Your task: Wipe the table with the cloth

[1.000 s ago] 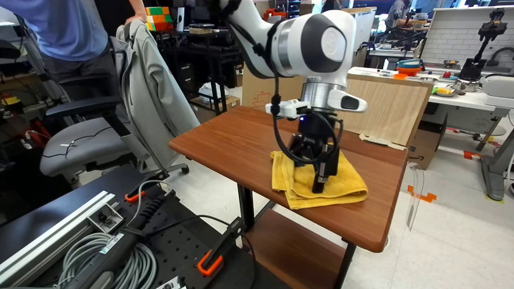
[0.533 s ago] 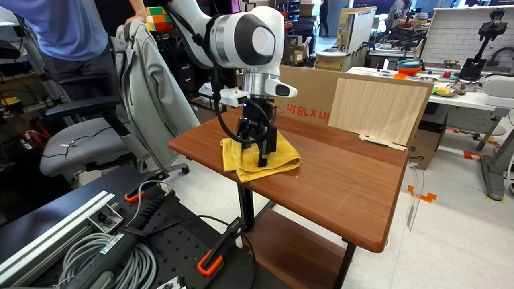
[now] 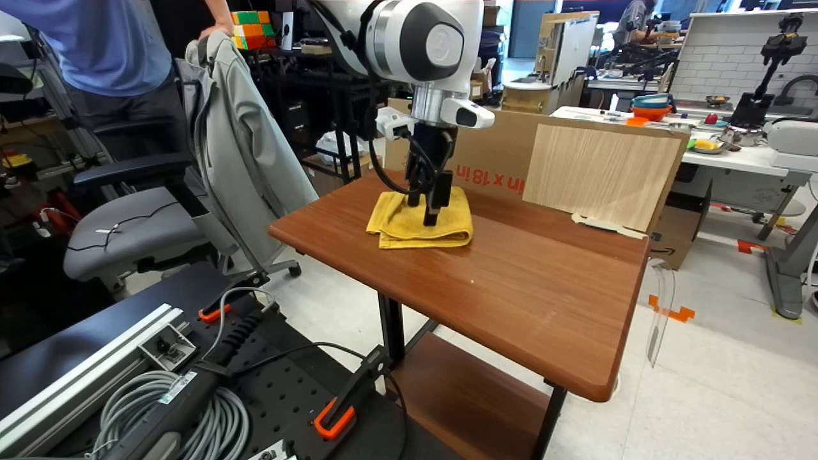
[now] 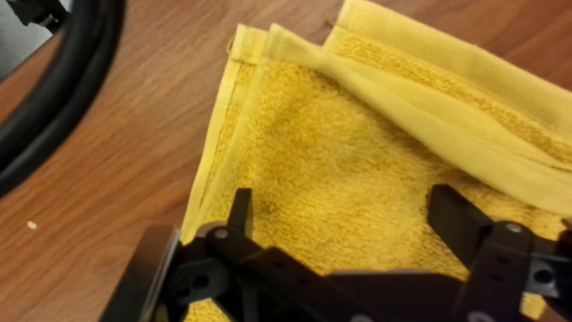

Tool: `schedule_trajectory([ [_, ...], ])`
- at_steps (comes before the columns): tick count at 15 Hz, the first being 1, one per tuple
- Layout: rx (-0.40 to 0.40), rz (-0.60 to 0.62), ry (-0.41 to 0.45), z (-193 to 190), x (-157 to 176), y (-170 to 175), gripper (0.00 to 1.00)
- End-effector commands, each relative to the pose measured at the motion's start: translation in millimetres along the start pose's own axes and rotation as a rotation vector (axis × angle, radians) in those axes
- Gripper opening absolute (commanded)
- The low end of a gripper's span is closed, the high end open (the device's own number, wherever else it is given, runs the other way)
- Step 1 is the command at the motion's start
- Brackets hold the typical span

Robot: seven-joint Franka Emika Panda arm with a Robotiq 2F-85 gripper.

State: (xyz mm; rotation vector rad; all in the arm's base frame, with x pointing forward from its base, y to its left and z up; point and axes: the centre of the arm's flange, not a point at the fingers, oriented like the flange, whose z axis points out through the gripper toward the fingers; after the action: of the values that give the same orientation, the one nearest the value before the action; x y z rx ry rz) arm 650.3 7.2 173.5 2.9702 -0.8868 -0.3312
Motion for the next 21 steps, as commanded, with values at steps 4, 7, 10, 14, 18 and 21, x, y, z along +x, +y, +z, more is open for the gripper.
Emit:
schedule_trajectory([
  [4, -0.022, 0.064, -0.108, -13.7, 2.2, -41.5, 1.00],
  [7, -0.039, 0.015, -0.125, 11.2, -13.9, -42.8, 1.00],
  [10, -0.067, -0.007, -0.183, 49.9, -17.4, -29.6, 1.00],
  [14, -0.095, -0.075, -0.241, 77.1, -43.7, -23.9, 1.00],
  [18, -0.094, -0.204, -0.278, 82.9, -88.3, -21.6, 1.00],
  [21, -0.103, -0.281, -0.290, 89.6, -119.5, -21.2, 1.00],
])
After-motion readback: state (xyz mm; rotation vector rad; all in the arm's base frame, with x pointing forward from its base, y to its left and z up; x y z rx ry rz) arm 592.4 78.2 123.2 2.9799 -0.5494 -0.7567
